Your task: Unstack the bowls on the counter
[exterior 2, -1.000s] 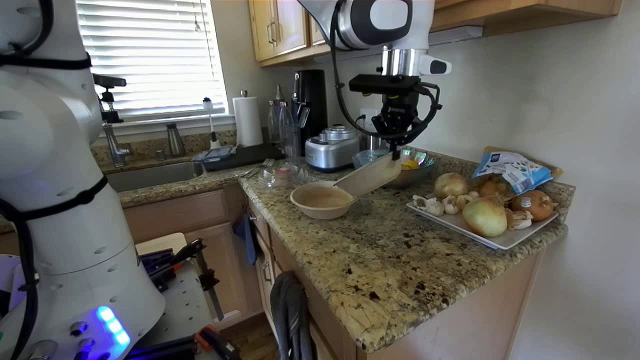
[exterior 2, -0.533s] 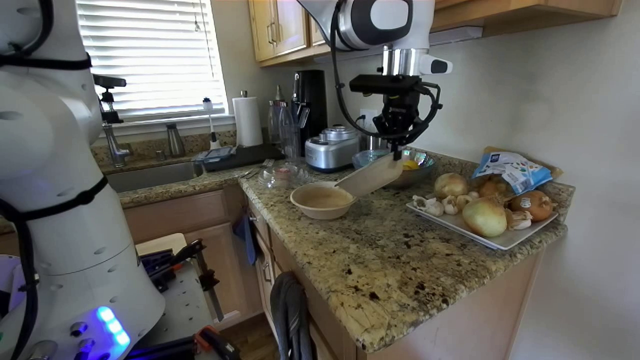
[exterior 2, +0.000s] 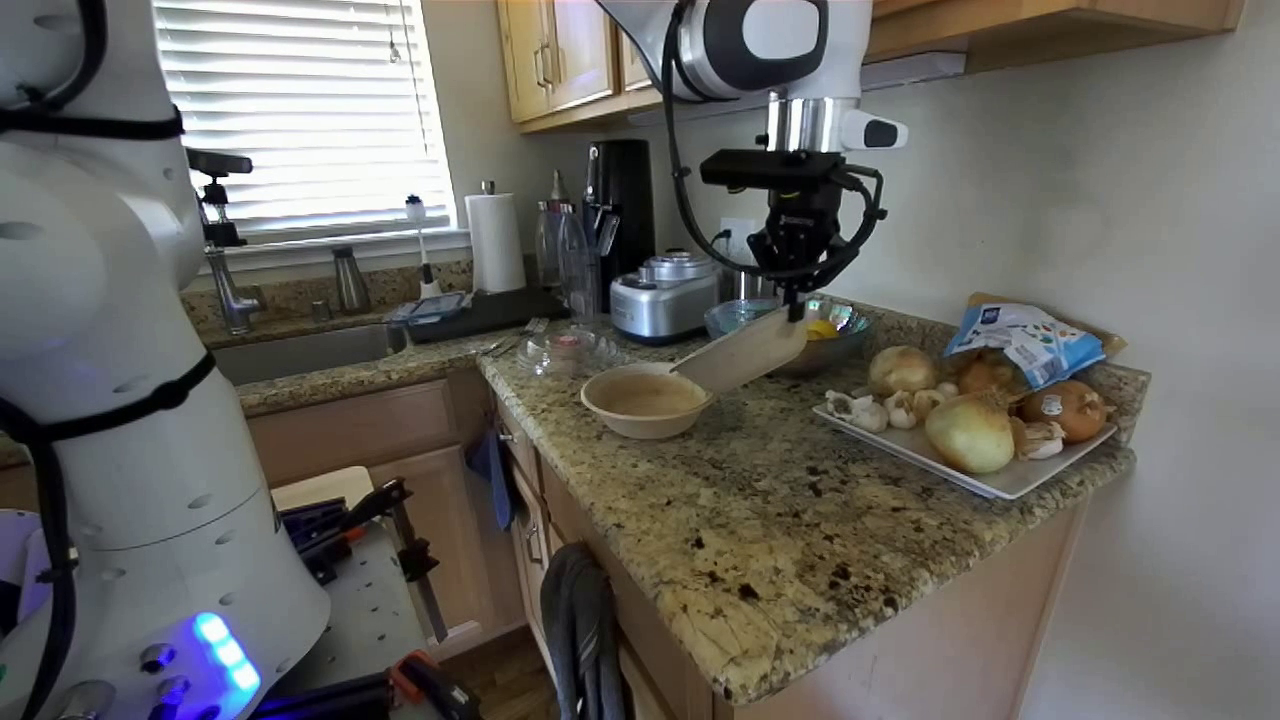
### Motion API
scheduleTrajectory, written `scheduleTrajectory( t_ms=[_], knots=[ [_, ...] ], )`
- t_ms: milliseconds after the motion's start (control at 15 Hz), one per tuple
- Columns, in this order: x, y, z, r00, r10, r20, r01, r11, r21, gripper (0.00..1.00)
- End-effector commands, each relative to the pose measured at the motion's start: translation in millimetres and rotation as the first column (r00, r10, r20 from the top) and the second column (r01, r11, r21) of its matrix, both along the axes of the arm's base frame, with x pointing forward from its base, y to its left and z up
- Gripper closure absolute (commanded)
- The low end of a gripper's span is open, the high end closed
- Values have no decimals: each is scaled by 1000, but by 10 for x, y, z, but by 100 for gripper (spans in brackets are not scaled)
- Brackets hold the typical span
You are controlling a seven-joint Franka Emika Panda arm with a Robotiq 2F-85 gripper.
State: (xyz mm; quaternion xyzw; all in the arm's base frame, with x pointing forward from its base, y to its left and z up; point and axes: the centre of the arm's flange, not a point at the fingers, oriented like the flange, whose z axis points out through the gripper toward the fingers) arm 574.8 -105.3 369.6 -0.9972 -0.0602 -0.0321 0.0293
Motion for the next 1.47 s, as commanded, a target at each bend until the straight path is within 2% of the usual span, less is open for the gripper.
scheduleTrajectory(
  t_ms=[0, 333, 600, 933, 1400],
  knots=[
    [-46, -281, 124, 999, -45, 20, 45, 999, 12, 98],
    [-119, -715, 191, 992, -124, 32, 123, 992, 22, 97],
    [-261, -983, 64, 985, -172, 5, 172, 985, 15, 97],
    [-361, -1230, -264, 973, -226, -45, 226, 974, 12, 97],
    [-429, -1374, -807, 959, -250, -132, 255, 967, 15, 97]
  ],
)
